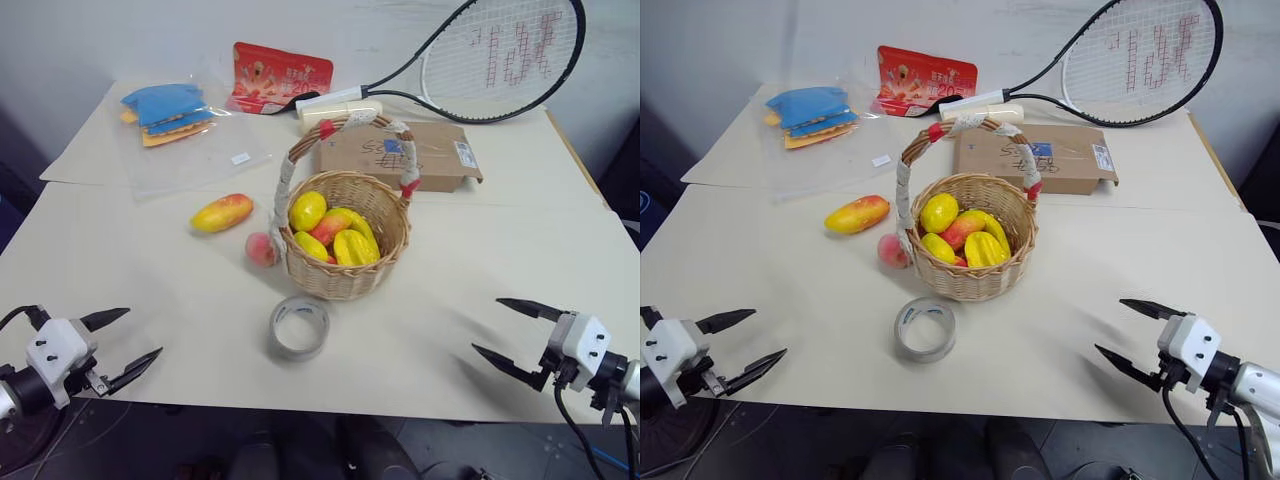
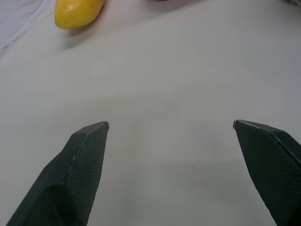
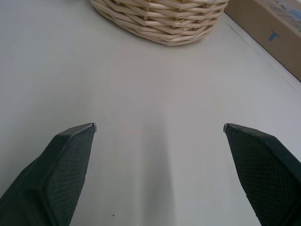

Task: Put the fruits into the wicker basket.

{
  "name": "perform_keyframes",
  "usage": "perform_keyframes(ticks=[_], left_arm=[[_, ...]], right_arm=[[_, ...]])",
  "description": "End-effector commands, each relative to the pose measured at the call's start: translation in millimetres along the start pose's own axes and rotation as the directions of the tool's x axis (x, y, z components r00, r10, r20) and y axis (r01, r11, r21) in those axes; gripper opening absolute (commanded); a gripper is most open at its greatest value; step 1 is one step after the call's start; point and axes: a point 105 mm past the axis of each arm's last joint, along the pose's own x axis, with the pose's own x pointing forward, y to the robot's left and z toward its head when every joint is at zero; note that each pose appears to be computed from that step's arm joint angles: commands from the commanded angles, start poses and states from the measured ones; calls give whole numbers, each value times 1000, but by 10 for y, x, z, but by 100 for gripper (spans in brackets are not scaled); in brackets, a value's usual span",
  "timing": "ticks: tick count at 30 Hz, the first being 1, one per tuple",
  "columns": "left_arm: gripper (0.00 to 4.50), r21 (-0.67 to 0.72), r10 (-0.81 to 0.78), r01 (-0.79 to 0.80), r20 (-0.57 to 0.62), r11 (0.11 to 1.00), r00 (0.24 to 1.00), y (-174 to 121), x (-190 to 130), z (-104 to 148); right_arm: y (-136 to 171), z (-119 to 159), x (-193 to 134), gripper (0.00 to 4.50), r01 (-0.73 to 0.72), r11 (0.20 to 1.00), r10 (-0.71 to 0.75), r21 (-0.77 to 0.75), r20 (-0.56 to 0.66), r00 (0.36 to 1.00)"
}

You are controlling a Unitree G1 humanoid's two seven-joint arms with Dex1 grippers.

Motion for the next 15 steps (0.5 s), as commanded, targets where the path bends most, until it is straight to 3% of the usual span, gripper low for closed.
perform_keyframes(ticks=[1,7,10,13,15], left_arm=[[446,35,-27,26,13,999,1000,5,12,68],[446,-24,-150,152,42,988,988,-79,44,147],[446,-62,-174,177,61,982,983,-60,23,198],[446,-58,-230,235,73,970,970,-53,33,315],[446,-50,-298,303,100,952,949,-57,87,510]], right_arm=[[10,71,60,449,-11,998,9,59,34,999],[121,300,174,449,-150,989,148,1,131,980],[159,316,159,449,-184,982,188,-40,124,974],[230,323,105,449,-255,964,246,71,120,962],[294,419,108,449,-304,951,292,63,154,944]])
